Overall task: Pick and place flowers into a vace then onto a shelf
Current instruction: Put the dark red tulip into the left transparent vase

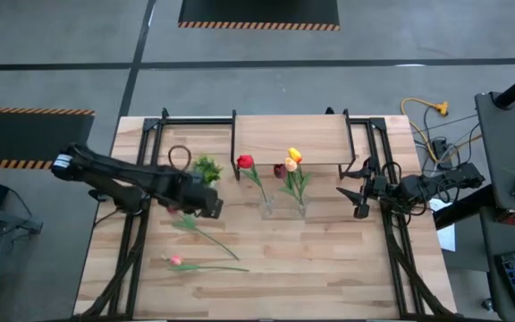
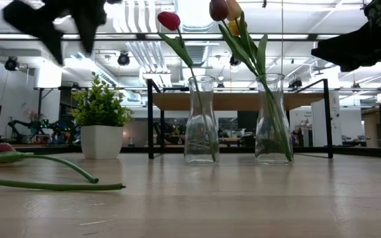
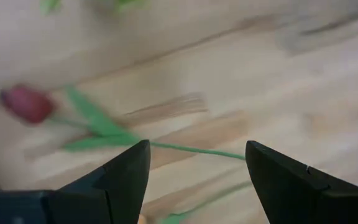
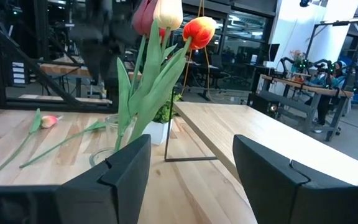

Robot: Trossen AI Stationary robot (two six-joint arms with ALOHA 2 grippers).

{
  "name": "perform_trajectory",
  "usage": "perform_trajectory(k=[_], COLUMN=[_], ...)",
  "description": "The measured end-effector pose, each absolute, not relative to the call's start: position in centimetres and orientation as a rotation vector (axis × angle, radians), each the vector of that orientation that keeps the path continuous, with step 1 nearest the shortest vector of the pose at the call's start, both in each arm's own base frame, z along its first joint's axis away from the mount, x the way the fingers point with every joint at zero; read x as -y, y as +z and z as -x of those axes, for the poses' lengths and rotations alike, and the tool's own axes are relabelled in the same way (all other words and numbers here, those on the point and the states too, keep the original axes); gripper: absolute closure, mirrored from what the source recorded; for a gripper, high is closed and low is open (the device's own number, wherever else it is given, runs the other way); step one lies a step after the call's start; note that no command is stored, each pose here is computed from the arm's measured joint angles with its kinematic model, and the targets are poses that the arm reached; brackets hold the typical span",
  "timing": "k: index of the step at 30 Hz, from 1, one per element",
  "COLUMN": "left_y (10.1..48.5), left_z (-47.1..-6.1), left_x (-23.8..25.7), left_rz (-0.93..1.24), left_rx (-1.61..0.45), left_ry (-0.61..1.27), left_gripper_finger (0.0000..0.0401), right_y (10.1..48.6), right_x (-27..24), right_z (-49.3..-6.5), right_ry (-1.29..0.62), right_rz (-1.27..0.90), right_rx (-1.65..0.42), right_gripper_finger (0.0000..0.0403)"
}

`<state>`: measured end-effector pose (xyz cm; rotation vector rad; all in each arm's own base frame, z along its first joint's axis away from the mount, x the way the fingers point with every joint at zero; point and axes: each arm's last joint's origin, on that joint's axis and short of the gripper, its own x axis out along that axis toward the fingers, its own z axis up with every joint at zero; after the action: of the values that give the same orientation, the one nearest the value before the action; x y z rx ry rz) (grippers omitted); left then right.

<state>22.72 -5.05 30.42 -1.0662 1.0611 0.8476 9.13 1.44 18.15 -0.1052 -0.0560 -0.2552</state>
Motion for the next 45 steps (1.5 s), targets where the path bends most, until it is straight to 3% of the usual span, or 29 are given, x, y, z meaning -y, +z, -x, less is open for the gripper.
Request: perform_trajectory(k=[7,14,37,45], left_y=[24.0,20.6,17.4,15.4], left_z=[-21.1,-21.0,-18.2,-16.9], left_x=[5.9,6.5,7.8,6.8], left_rz=[1.164,1.241,1.276,1.138], left_rx=[-1.089,-0.991,-0.989,-0.892], left_ry=[1.143,1.131,1.309,1.348], left_gripper_finger=[0.0155,0.0155,0.0155,0.0155], right_y=[18.1,18.1,18.1,18.1], right_x=[-1.4,-1.4,-1.4,-1.4], right_z=[-9.1,-9.1,-9.1,-9.1], right_ry=[-0.255,-0.255,-0.255,-0.256], right_rz=[0.105,0.12,0.124,0.124], right_rx=[0.055,0.054,0.053,0.053], right_gripper_finger=[0.0184,0.0184,0.0184,0.0184])
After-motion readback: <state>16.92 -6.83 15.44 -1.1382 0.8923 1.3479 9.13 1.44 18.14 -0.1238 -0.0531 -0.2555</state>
